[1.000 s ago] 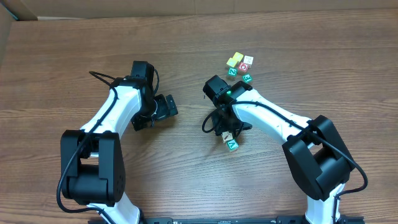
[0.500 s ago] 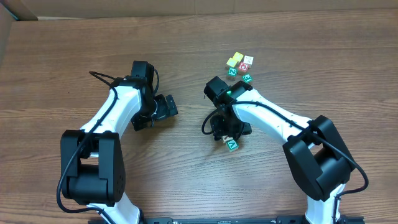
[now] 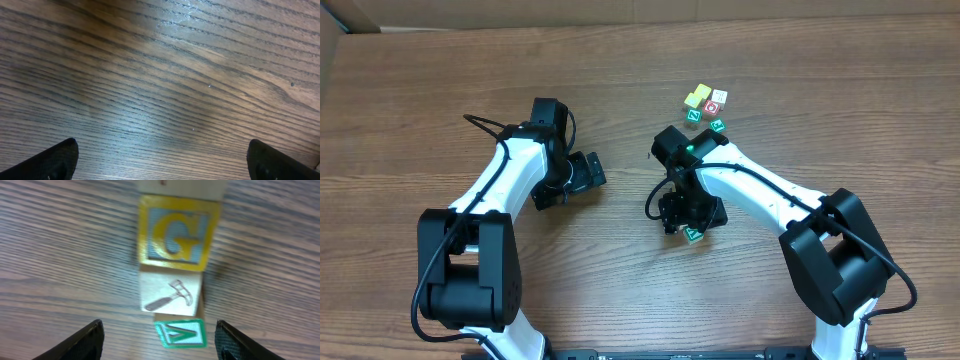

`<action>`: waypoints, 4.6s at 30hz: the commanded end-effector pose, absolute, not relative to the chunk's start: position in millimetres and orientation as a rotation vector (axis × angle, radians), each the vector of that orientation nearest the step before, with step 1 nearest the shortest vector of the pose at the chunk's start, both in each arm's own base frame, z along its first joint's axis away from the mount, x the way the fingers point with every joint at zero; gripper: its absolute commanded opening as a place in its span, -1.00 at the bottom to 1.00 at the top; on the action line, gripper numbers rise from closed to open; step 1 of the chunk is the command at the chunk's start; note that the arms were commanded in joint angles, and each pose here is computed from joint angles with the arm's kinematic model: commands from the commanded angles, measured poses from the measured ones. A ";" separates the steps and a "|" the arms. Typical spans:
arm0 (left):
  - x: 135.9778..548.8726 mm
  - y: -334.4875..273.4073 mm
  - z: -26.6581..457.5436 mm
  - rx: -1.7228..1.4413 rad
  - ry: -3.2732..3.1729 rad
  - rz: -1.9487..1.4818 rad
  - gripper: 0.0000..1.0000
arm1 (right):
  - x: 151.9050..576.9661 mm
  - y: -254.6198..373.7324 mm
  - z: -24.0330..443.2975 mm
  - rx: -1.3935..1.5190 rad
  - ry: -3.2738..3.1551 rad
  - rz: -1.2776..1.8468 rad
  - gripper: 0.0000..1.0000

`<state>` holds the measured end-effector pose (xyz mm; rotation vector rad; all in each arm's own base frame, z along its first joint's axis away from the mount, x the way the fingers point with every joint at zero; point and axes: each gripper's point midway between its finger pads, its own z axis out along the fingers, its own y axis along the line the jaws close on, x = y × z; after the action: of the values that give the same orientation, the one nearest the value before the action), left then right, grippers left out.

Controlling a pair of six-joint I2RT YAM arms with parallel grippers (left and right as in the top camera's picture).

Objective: Flip 3 blocks

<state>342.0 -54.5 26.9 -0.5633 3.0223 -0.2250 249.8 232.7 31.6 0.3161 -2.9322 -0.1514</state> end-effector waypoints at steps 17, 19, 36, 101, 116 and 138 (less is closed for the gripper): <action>344.6 -56.6 27.1 -0.557 3.021 -0.232 0.99 | 245.1 239.2 44.5 0.282 -2.932 -0.215 0.52; 344.6 -56.6 27.1 -0.557 3.021 -0.232 1.00 | 243.5 238.3 44.7 0.274 -2.926 -0.209 0.53; 344.6 -56.6 27.1 -0.557 3.021 -0.232 1.00 | 236.9 247.7 47.7 0.230 -2.885 -0.290 0.54; 350.8 -57.8 27.9 -0.566 2.995 -0.247 0.99 | 351.7 125.0 101.7 -0.246 -3.213 -0.229 1.00; 372.0 -61.5 31.8 -0.608 2.902 -0.298 1.00 | 351.7 125.0 101.7 -0.246 -3.213 -0.229 1.00; 374.3 -84.4 35.2 -0.418 2.912 -0.394 -0.54 | 351.5 125.1 101.4 -0.245 -3.212 -0.228 1.00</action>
<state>377.5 -67.6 34.5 -0.5378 2.8814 -0.3476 350.3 127.7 100.8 -0.2417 -3.2039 -0.2342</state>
